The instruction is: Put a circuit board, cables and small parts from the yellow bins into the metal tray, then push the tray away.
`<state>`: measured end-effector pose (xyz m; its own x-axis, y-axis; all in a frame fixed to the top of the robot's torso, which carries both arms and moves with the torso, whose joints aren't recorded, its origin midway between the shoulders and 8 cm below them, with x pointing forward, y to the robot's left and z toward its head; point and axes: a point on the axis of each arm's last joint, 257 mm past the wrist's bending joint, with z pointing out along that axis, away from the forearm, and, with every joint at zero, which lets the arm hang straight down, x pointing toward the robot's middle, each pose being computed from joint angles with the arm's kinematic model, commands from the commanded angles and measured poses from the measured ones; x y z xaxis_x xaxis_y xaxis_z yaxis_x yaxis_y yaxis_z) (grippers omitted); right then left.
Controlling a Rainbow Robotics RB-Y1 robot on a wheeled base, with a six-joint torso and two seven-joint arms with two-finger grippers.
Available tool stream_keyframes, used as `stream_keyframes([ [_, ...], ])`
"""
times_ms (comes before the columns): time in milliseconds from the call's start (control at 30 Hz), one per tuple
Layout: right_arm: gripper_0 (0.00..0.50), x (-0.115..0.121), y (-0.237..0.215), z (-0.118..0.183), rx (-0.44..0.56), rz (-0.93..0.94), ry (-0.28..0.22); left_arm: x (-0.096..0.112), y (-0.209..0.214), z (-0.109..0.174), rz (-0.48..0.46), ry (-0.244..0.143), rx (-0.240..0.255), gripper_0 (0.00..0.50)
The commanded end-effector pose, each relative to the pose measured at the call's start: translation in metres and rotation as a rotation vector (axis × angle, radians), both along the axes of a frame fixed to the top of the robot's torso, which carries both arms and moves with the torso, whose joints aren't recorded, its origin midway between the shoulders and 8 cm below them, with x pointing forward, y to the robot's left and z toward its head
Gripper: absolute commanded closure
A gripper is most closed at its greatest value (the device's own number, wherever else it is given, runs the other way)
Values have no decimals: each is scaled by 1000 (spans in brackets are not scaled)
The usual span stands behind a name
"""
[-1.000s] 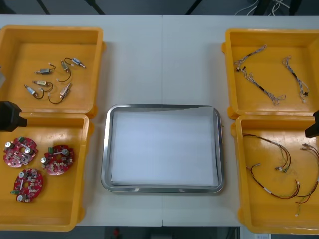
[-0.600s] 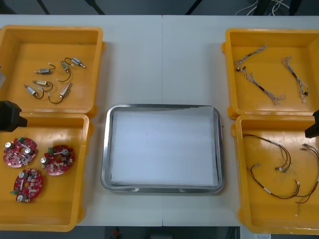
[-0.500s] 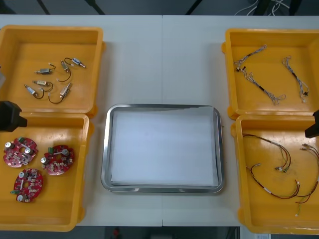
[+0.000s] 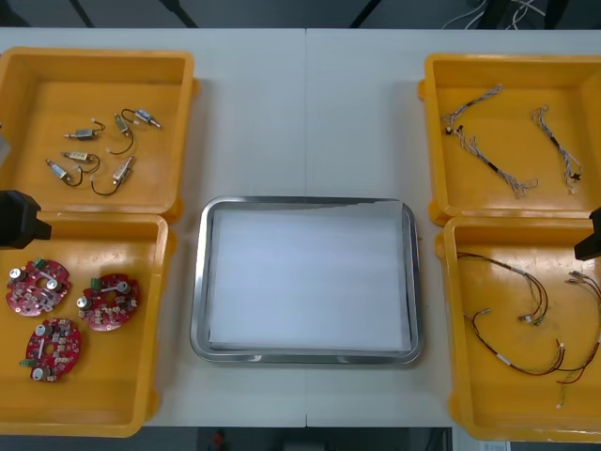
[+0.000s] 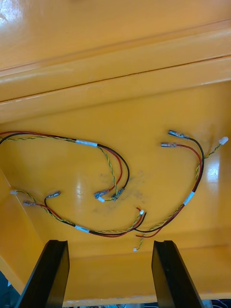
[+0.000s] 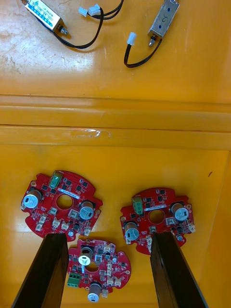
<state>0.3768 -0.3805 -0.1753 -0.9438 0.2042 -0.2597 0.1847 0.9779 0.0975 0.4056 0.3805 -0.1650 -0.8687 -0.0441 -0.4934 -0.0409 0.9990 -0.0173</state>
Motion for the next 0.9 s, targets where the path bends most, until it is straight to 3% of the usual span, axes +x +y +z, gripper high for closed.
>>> stream_keyframes([
  [33, 0, -1, -11, 15, -27, -11, -29, -5, 2, -10, 26, 18, -13, 1],
  [900, 0, -1, -11, 15, -27, -11, -29, -5, 2, -10, 26, 18, -13, 0],
])
